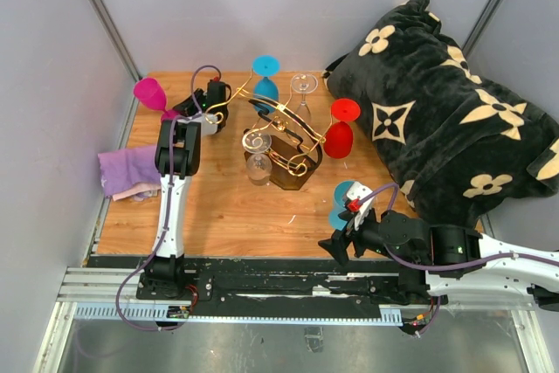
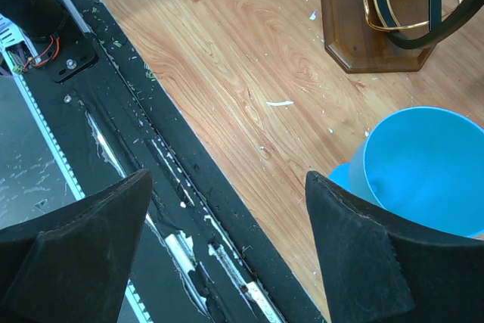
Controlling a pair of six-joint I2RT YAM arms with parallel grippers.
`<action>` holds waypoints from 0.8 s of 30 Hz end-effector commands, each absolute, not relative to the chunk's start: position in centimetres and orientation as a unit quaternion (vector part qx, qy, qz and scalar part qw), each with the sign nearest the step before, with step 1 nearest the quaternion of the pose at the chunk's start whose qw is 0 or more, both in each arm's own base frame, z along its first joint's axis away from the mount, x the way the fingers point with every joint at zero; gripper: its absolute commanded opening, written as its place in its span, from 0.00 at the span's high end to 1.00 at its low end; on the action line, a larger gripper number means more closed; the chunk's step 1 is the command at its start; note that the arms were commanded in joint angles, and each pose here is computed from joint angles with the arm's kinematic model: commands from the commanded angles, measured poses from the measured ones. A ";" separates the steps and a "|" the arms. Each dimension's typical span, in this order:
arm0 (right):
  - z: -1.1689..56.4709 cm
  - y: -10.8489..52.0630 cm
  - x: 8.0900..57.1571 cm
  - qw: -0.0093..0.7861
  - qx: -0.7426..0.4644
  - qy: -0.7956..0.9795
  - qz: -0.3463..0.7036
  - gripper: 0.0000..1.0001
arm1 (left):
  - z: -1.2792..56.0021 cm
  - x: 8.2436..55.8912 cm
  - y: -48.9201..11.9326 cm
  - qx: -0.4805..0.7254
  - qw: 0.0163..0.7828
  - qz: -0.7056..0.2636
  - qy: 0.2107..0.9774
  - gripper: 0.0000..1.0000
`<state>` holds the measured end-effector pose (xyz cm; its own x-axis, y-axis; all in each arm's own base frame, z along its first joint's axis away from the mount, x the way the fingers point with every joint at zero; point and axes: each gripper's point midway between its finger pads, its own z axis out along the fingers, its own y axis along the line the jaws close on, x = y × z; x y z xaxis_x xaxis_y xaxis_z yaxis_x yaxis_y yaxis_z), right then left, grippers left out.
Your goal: Take the wine glass off the wine glass rack
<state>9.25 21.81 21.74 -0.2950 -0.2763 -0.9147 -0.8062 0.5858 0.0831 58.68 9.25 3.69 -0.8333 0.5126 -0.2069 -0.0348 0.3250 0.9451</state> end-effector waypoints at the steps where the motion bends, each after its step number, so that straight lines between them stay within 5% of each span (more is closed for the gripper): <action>1: 22.0 21.8 9.8 0.484 -0.354 0.752 0.275 0.17 | -1.7 59.3 6.1 0.175 0.267 0.494 0.809 0.66; 12: 21.8 21.8 9.8 0.483 -0.353 0.753 0.275 0.17 | -2.5 61.1 2.2 0.168 0.310 0.361 0.863 0.50; 17: 21.7 21.8 9.8 0.482 -0.357 0.752 0.271 0.17 | -0.8 62.1 1.2 0.145 0.347 0.307 0.874 0.20; 24: 21.8 21.9 10.0 0.484 -0.357 0.752 0.270 0.17 | 2.1 63.6 -0.8 0.140 0.388 0.229 0.882 0.12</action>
<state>9.31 21.87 21.56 -0.2857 -0.2914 -0.9129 -0.8098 0.5827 0.0674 64.73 2.05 5.70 -0.6266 0.4599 -0.6291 -0.0833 0.7631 0.6409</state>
